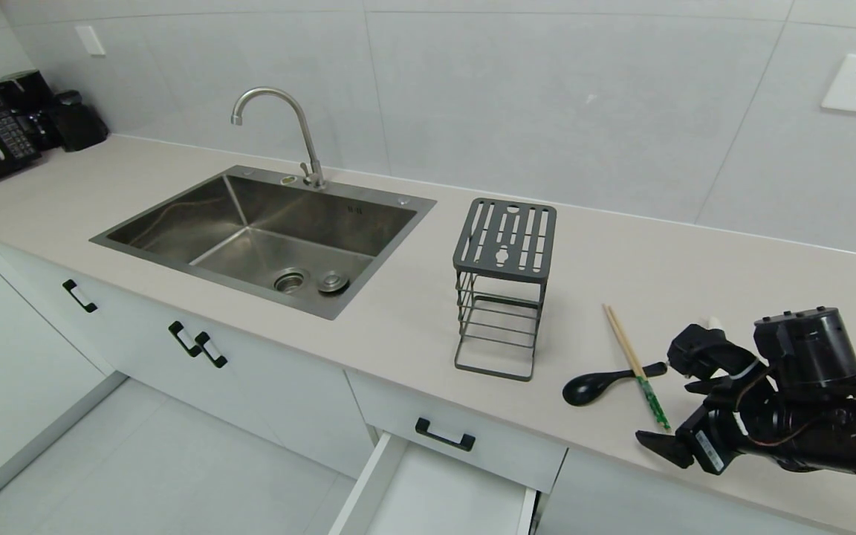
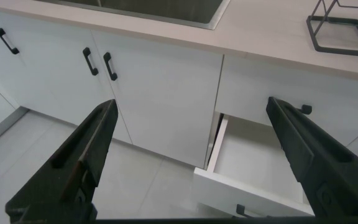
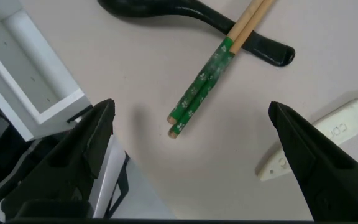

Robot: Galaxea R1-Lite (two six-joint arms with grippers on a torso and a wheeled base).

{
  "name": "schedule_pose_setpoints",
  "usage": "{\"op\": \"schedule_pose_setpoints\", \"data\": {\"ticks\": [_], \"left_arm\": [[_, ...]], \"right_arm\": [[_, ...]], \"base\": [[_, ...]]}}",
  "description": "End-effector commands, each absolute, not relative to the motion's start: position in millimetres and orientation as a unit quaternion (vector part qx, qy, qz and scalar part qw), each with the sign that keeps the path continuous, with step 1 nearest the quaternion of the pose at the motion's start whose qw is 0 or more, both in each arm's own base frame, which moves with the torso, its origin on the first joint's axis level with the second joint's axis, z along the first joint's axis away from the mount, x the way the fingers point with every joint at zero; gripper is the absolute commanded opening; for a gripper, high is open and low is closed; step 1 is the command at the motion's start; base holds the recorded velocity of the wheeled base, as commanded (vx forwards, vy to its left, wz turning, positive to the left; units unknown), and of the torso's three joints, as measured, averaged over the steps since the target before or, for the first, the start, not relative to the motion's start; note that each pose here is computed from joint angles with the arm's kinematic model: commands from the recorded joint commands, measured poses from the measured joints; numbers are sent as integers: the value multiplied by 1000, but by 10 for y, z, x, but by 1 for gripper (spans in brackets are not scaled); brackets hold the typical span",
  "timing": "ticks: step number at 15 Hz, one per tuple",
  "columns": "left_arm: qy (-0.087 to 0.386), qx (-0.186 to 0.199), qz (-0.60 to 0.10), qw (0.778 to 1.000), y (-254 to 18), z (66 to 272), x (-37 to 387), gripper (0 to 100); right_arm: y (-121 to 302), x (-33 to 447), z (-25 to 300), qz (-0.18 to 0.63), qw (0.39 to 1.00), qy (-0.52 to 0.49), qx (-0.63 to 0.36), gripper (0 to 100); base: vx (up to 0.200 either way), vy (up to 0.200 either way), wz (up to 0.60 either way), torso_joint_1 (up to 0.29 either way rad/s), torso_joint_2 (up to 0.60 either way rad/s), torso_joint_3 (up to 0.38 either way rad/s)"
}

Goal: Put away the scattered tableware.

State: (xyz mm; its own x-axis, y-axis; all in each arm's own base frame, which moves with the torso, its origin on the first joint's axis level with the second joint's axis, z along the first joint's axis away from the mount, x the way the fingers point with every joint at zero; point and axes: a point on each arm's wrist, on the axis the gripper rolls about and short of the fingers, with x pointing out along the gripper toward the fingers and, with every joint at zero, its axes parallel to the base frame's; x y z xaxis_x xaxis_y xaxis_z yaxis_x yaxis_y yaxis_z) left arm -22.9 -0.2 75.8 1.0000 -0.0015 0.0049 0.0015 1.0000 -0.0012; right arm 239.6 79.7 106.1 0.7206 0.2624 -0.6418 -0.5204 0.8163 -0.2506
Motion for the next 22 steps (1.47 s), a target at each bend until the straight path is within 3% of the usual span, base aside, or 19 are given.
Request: {"op": "schedule_pose_setpoints", "data": {"ticks": [1, 9, 18, 19, 22], "left_arm": [[-2, -1, -1, 1000, -2, 760, -228, 100], [-2, -1, -1, 1000, -2, 758, -228, 100], [-2, -1, -1, 1000, -2, 758, -228, 100], [-2, -1, -1, 1000, -2, 760, -228, 100], [-2, -1, -1, 1000, -2, 758, -228, 100]], "right_arm": [[814, 2446, 1001, 219, 899, 313, -212, 100], [848, 2550, 867, 192, 909, 343, -139, 100], [994, 2640, 847, 212, 907, 336, -138, 100], [1018, 2644, 826, 212, 907, 339, -135, 0], [1005, 2672, 830, 195, 911, 341, -125, 0]], "base": [[0, 0, 0, 0, 0, 0], [0, 0, 0, 0, 0, 0], [0, 0, 0, 0, 0, 0], [0, 0, 0, 0, 0, 0], [0, 0, 0, 0, 0, 0]]}}
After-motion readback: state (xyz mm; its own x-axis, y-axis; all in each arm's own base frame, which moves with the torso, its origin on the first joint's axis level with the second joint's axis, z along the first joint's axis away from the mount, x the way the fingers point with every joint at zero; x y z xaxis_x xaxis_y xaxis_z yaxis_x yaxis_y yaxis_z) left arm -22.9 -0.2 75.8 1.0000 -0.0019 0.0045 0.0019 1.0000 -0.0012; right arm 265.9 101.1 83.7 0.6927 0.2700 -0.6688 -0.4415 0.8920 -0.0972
